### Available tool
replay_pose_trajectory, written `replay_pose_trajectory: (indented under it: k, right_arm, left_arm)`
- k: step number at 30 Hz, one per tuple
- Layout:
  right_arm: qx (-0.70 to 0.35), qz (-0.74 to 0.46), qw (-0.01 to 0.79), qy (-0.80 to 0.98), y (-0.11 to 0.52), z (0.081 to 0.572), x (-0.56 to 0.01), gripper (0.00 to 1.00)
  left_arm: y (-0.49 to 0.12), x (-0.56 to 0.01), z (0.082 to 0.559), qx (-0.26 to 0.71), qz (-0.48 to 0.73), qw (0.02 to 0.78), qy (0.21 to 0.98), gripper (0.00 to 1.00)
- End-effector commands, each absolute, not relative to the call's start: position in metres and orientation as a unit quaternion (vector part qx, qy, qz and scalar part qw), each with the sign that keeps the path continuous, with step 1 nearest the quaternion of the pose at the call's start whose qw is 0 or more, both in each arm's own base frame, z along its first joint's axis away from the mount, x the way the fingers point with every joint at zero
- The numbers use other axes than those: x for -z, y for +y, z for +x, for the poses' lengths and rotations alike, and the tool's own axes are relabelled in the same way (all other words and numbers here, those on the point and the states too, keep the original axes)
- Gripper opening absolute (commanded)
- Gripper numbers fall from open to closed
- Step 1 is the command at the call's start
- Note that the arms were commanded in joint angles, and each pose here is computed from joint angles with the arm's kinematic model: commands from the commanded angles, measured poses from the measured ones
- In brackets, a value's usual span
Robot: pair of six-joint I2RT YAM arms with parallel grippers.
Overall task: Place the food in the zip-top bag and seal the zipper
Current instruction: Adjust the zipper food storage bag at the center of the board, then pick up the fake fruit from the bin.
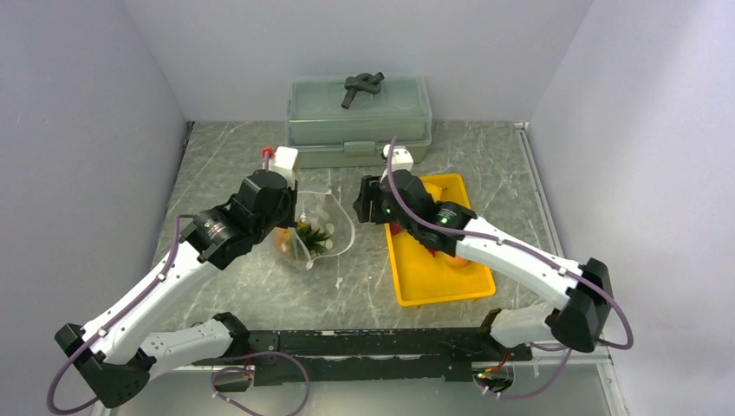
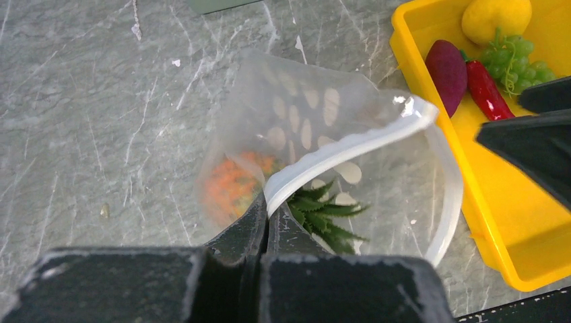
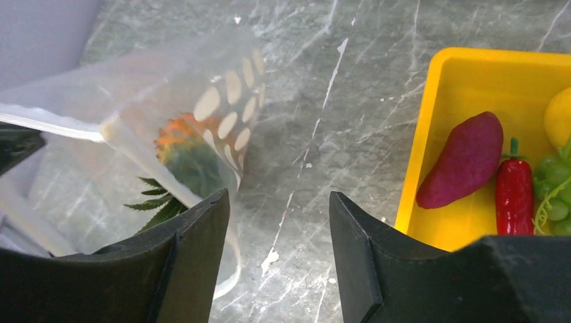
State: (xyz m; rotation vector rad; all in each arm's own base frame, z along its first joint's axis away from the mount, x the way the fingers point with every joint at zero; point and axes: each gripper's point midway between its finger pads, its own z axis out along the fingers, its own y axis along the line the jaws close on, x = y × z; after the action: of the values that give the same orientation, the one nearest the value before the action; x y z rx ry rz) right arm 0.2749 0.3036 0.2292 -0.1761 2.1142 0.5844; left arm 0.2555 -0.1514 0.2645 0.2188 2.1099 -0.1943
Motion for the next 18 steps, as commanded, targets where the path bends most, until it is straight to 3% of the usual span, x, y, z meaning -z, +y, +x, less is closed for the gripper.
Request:
replay_pose_trajectory:
  k: [1,18]
  right_arm:
    - [-0.255,-0.062,0.484,0.835,0.288,0.267,-0.264,0.61]
    - [-0.104,-0.045,0.507,0.855,0.195,0.25,-0.269,0.74]
  left_arm:
    - [-0.148,-0.275,0.259,0.079,0.087,0.505,0.855,0.0]
    - [-0.144,-0.271,0.246,0.093,0.094,0.504,0.854,0.0]
